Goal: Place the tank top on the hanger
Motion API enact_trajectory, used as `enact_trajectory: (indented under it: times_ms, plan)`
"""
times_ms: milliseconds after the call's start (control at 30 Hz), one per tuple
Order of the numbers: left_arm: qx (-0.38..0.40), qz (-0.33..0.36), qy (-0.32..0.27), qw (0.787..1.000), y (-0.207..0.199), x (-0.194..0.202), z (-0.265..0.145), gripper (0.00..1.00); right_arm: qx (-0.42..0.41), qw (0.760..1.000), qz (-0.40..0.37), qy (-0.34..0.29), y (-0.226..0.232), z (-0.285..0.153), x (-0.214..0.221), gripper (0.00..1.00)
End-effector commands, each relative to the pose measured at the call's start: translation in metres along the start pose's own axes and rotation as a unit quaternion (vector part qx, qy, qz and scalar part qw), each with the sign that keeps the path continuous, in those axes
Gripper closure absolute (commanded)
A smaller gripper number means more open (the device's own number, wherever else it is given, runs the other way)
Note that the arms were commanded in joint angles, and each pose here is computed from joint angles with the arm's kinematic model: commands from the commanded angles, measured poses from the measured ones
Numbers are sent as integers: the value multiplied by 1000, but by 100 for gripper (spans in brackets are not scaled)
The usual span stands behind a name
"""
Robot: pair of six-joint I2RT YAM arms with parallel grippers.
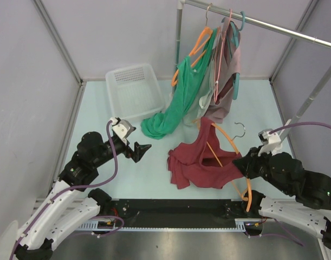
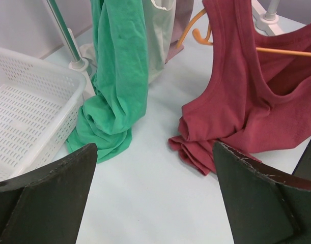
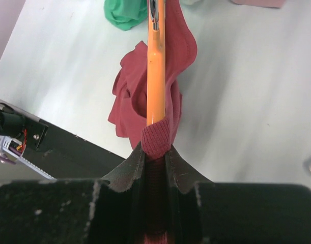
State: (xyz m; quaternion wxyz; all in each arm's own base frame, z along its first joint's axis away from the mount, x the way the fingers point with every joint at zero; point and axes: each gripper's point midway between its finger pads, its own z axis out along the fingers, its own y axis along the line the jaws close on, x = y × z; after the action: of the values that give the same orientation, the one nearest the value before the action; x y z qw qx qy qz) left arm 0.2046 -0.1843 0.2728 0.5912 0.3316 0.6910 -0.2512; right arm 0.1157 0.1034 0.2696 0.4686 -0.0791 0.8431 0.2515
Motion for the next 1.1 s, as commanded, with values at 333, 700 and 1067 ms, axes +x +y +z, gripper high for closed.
enact_trajectory:
  times_ms: [333,700,1067]
  plan:
    - [-5,-9,-6,1000,3,-4,3,0,110,989,70,-74,-50,-54,-44,100]
    - [-1,-10,-2,1000,2,-1,5,0,197,975,29,-104,-75,-74,-75,100]
    - [3,-8,-10,1000,0,-5,3,1,221,962,-11,-160,-60,-74,-132,100]
